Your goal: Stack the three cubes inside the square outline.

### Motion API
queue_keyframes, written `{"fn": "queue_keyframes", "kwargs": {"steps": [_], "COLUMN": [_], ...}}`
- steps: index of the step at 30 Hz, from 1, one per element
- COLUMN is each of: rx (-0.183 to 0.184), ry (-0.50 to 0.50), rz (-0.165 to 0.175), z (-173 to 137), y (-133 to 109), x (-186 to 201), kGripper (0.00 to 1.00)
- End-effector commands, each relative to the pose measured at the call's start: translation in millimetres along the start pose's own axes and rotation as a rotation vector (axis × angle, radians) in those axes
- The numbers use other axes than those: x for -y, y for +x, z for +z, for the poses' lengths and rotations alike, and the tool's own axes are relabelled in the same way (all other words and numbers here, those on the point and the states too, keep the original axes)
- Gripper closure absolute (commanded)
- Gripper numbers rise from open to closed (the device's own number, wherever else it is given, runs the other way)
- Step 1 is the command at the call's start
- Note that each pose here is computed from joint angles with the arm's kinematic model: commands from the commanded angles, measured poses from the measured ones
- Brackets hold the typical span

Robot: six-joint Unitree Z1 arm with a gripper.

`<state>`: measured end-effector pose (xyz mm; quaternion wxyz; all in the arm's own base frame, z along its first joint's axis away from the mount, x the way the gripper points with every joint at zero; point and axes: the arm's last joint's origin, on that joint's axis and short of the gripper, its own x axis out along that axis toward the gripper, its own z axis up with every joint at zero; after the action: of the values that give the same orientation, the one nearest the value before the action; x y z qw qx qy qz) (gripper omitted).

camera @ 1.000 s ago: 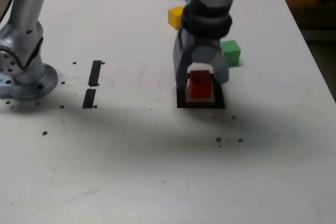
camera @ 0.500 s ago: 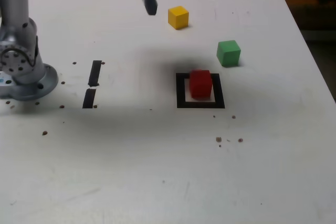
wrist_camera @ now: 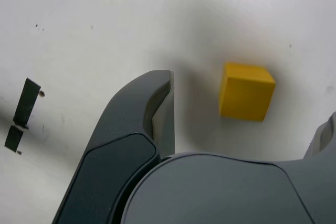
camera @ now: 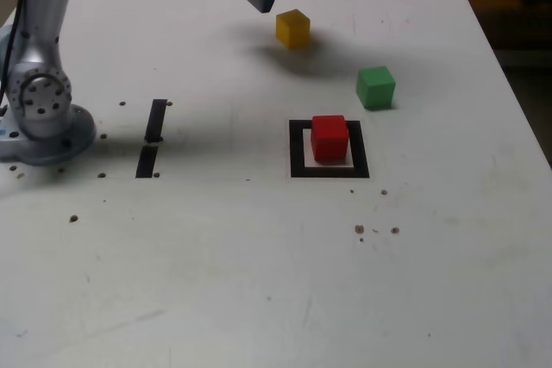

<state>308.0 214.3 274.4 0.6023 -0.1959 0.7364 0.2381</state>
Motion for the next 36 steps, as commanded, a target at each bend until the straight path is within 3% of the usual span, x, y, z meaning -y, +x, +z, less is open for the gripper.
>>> {"fn": "queue_keyframes", "kwargs": {"steps": [1,12,18,23,26,30,33,36], "rx": [-0.005,-0.034,-0.041,-0.058,-0.063,-0.055,-0.035,-0.018], "ry": [-0.003,0.009,0.008,0.002,-0.002,-0.006,-0.007,-0.008], "rz": [0.001,-0.041,-0.042,-0.066,-0.084,-0.096,-0.082,-0.059], "z": [5.5,24.0,31.8,34.0,35.2,38.2,40.3,41.0], "y": [5.9,30.5,39.0,44.7,47.4,50.8,52.0,50.9], "x": [-3.5,-0.4,0.8,2.7,4.0,5.0,4.5,3.2], "kGripper": [0.01,0.07,0.15,0.22,0.32,0.53,0.68,0.75]}}
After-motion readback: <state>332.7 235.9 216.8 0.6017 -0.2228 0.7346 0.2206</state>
